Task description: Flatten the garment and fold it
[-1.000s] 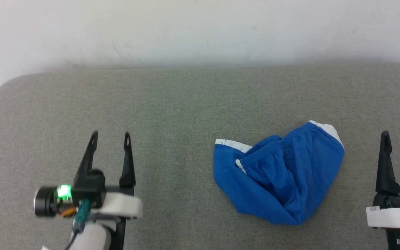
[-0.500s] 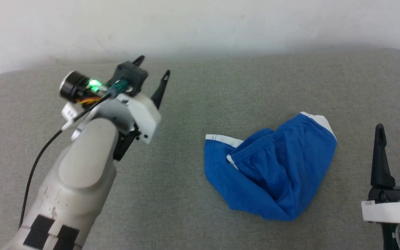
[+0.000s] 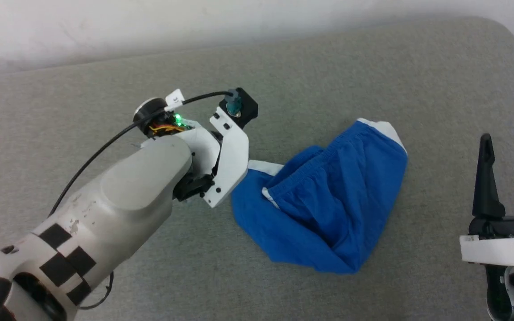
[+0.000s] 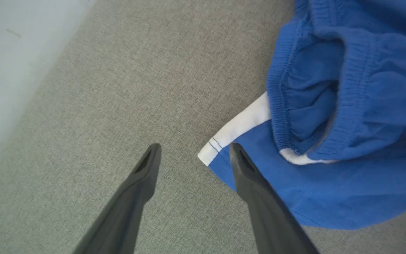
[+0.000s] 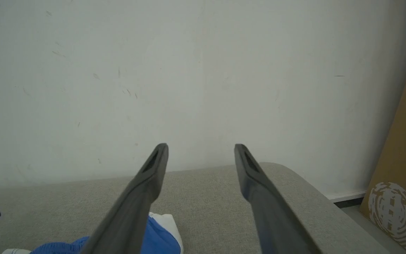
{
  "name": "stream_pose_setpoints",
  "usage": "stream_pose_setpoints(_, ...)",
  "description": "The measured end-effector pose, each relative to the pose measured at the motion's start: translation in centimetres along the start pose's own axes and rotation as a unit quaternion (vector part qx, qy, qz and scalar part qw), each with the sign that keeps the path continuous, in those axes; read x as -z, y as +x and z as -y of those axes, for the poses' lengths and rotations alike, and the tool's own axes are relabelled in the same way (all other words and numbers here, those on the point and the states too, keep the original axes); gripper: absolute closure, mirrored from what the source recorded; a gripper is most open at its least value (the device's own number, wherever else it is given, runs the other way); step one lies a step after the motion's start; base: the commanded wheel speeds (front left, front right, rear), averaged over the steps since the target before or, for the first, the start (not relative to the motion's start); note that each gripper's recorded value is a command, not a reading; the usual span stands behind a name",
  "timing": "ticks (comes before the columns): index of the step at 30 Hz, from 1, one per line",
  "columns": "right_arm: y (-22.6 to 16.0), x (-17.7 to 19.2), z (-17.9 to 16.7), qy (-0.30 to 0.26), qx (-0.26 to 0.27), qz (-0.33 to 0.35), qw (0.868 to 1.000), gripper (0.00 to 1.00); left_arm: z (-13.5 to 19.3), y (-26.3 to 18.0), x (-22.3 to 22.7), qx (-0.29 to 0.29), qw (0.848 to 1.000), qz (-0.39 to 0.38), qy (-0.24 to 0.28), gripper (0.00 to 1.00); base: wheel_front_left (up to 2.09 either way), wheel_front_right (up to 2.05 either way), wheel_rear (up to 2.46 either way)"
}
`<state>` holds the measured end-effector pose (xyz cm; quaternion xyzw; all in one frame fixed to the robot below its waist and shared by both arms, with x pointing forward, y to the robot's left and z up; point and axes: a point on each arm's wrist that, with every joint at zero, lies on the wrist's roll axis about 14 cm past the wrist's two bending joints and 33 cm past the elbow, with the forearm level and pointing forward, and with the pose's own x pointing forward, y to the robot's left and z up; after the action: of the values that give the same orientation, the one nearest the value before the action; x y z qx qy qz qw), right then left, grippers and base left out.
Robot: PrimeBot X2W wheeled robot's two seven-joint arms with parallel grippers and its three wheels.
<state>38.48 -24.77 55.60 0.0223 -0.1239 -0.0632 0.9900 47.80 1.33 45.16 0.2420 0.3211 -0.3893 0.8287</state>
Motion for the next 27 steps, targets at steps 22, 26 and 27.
stream_pose_setpoints(22,-1.5,1.7,3.4,-0.014,0.049,-0.034,0.998,0.00,-0.2,1.8,1.3,0.032,0.996,0.076,-0.026,1.00,0.00,0.00,0.00)
stream_pose_setpoints(26,-1.4,1.7,1.9,-0.006,0.028,-0.032,0.999,0.00,-4.2,-1.6,5.6,-0.057,0.987,0.103,-0.113,1.00,0.00,0.00,0.00)
stream_pose_setpoints(27,-1.2,1.6,1.5,-0.004,0.022,-0.029,0.999,0.00,-5.0,-2.7,7.1,-0.083,0.982,0.105,-0.136,1.00,0.00,0.00,0.00)
